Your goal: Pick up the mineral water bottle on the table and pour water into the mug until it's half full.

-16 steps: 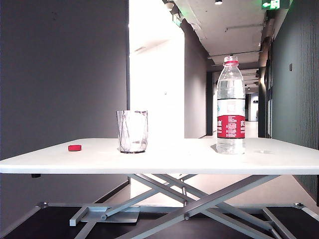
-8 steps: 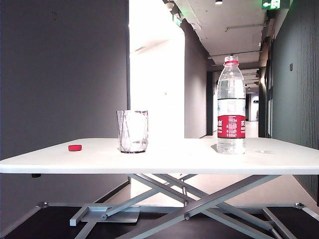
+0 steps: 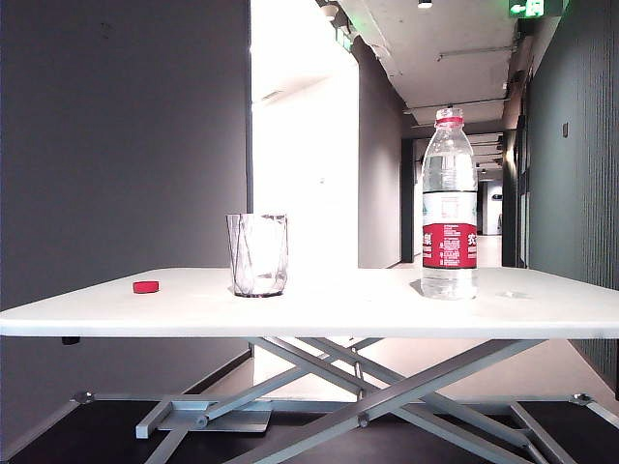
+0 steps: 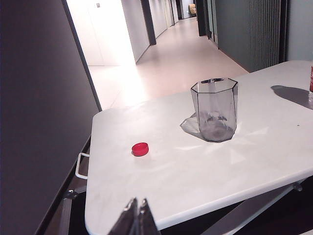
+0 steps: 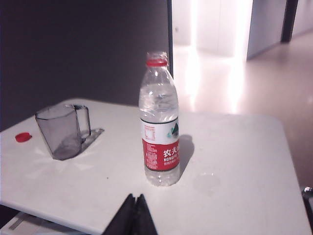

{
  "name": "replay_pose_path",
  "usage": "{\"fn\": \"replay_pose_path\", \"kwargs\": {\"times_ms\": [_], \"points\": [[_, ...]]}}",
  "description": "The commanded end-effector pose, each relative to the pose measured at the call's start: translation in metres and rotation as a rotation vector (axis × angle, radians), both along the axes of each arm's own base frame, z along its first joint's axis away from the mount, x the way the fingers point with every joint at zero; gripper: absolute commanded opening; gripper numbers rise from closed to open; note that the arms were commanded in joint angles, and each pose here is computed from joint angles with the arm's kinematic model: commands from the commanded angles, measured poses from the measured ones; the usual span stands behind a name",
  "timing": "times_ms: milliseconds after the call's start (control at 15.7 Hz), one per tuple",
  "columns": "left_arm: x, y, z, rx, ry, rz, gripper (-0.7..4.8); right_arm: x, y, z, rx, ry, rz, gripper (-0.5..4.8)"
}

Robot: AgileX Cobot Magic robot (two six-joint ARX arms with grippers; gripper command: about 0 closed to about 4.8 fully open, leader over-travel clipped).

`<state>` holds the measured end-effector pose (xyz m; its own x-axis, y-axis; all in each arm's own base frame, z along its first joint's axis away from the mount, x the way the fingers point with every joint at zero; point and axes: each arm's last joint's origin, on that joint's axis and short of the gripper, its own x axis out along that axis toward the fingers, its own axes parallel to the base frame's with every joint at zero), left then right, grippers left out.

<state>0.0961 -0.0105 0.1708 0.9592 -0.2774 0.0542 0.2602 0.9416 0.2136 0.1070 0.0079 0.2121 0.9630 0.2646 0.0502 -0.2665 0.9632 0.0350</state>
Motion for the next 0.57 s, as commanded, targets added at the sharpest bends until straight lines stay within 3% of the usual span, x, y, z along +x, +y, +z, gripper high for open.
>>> {"fn": "replay_pose_path", "kwargs": {"times_ms": [64, 127, 318, 446, 573], "points": [[0.000, 0.000, 0.002, -0.004, -0.010, -0.001, -0.04, 0.022, 0.001, 0.019, -0.002, -0.026, 0.053, 1.37], [0.000, 0.000, 0.002, -0.004, -0.010, -0.001, -0.04, 0.038, 0.002, 0.021, -0.026, -0.021, 0.081, 2.22], [0.000, 0.000, 0.002, -0.004, -0.010, -0.001, -0.04, 0.075, 0.005, 0.011, -0.084, 0.046, 0.169, 2.51], [0.000, 0.000, 0.002, -0.004, -0.010, 0.000, -0.04, 0.107, 0.006, -0.002, -0.157, 0.102, 0.237, 3.53], [0.000, 0.000, 0.002, -0.004, -0.010, -0.001, -0.04, 0.131, 0.006, -0.012, -0.221, 0.117, 0.242, 4.08]]}}
